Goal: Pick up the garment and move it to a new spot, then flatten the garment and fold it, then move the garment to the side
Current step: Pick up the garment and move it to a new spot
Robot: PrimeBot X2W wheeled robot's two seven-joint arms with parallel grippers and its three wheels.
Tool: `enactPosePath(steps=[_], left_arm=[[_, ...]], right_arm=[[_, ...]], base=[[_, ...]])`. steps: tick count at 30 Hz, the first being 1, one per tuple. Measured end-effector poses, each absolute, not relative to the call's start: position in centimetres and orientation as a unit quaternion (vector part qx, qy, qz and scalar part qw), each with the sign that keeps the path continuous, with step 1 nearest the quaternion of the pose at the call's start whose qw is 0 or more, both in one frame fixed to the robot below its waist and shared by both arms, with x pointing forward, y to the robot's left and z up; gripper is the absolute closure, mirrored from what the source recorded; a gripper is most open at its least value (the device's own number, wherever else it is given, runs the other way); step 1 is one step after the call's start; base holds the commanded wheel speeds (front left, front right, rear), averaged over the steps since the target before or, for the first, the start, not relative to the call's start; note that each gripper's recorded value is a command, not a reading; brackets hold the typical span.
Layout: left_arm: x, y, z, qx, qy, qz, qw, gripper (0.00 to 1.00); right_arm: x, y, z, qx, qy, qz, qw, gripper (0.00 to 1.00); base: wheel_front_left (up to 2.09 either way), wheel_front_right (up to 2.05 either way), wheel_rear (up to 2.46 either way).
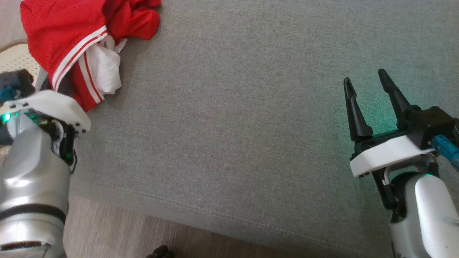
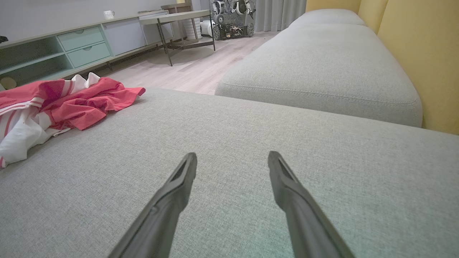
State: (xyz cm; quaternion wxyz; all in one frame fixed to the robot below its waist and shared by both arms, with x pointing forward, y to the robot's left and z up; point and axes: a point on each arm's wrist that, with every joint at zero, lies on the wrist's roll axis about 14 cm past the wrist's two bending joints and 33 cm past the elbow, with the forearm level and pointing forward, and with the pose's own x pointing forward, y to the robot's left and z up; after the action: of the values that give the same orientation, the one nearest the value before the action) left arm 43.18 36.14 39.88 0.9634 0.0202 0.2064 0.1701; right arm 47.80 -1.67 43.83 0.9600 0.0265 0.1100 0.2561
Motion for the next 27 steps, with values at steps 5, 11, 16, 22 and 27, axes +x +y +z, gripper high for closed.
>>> enactPosePath(steps=[5, 11, 16, 22, 27], left_arm=[[44.6, 36.7, 42.9, 0.023, 0.162, 0.172, 0.971, 1.0], [46.4, 37.0, 52.4, 0.032, 0.01, 0.17, 0.985, 1.0], [43.6, 36.0, 55.0, 0.037, -0.043, 0.161, 0.985, 1.0], [40.6, 33.6, 56.5, 0.035, -0.081, 0.14, 0.986, 1.0], [37.1, 30.7, 56.8, 0.012, -0.093, 0.128, 0.987, 1.0]], right_arm=[[47.8, -1.8, 44.5, 0.025, 0.101, 0.253, 0.962, 0.0], [47.8, -2.5, 46.8, 0.027, 0.071, 0.241, 0.967, 0.0], [47.1, -3.3, 49.5, 0.027, 0.039, 0.23, 0.972, 0.0], [45.0, -4.9, 50.5, 0.032, 0.033, 0.212, 0.976, 0.0], [42.8, -6.6, 51.2, 0.049, 0.03, 0.191, 0.98, 0.0]], base=[[0.0, 0.0, 0.0], [0.0, 0.0, 0.0], [0.0, 0.0, 0.0], [0.0, 0.0, 0.0], [0.0, 0.0, 0.0]])
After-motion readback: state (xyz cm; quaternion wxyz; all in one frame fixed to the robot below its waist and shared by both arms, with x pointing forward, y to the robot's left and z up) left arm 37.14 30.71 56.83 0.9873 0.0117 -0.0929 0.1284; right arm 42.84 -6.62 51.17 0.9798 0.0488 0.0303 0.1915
